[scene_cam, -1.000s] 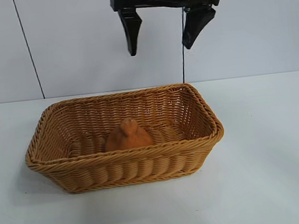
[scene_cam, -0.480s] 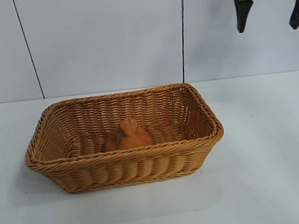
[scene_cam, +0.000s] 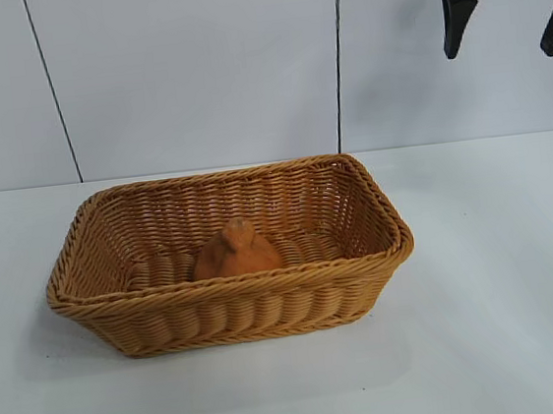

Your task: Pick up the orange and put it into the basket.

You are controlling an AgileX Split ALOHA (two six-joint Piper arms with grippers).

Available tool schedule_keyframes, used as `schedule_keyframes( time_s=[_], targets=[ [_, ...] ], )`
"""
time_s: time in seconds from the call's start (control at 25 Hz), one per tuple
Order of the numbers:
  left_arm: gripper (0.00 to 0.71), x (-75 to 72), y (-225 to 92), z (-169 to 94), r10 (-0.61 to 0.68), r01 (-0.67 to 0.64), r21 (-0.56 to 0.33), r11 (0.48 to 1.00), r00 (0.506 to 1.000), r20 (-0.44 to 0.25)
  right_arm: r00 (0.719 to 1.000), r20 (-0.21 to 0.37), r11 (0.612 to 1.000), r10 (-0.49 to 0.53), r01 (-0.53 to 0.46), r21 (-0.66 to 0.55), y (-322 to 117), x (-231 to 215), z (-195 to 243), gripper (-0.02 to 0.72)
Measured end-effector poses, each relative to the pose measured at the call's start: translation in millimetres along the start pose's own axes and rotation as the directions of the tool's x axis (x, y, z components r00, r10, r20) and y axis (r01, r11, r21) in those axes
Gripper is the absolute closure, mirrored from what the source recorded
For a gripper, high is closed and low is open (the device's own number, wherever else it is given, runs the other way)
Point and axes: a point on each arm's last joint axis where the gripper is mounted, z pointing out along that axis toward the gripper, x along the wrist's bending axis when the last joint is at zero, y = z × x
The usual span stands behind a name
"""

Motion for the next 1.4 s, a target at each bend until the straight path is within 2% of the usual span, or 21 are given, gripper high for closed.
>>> schedule_keyframes(
  time_s=[0.16,0.36,0.56,0.76,0.84,0.88,0.92,1.08,1.28,1.4],
  targets=[
    [0.056,0.0,0.0,0.0,0.0,0.0,0.0,1.0,1.0,0.0,1.0,0.025,1.0,-0.005,0.005,-0.003,-5.1,-4.3,-8.3,0.01],
    [0.056,0.0,0.0,0.0,0.0,0.0,0.0,1.0,1.0,0.0,0.998,0.051,0.996,-0.019,0.014,0.087,-41.2,-8.0,-12.8,0.01],
    [0.056,0.0,0.0,0.0,0.0,0.0,0.0,1.0,1.0,0.0,0.998,0.054,0.973,-0.026,0.013,0.231,-114.7,-11.1,-21.8,0.01],
    [0.056,0.0,0.0,0.0,0.0,0.0,0.0,1.0,1.0,0.0,0.998,0.055,0.963,-0.028,0.013,0.269,-186.3,-14.1,-48.8,0.01],
    [0.056,0.0,0.0,0.0,0.0,0.0,0.0,1.0,1.0,0.0,0.998,0.053,0.973,-0.03,0.017,0.231,-230.6,-15.9,-64.7,0.01],
    [0.056,0.0,0.0,0.0,0.0,0.0,0.0,1.0,1.0,0.0,0.998,0.053,0.973,-0.03,0.017,0.231,-230.6,-15.9,-64.7,0.01],
    [0.056,0.0,0.0,0.0,0.0,0.0,0.0,1.0,1.0,0.0,0.998,0.05,0.987,-0.028,0.02,0.16,-258.8,-16.9,-72.4,0.01],
    [0.056,0.0,0.0,0.0,-0.001,0.001,0.0,1.0,1.0,0.0,0.999,0.045,1.0,-0.025,0.025,0.0,-305.5,-18.7,-85.3,0.01],
    [0.056,0.0,0.0,0.0,-0.001,0.001,0.0,1.0,1.0,0.0,0.999,0.039,0.987,-0.021,0.027,-0.16,-352.8,-20.4,-93.9,0.01],
    [0.056,0.0,0.0,0.0,-0.001,0.001,0.0,1.0,1.0,0.0,0.999,0.034,0.961,-0.019,0.028,-0.274,-367.8,-20.7,-105.2,0.01]
  ],
)
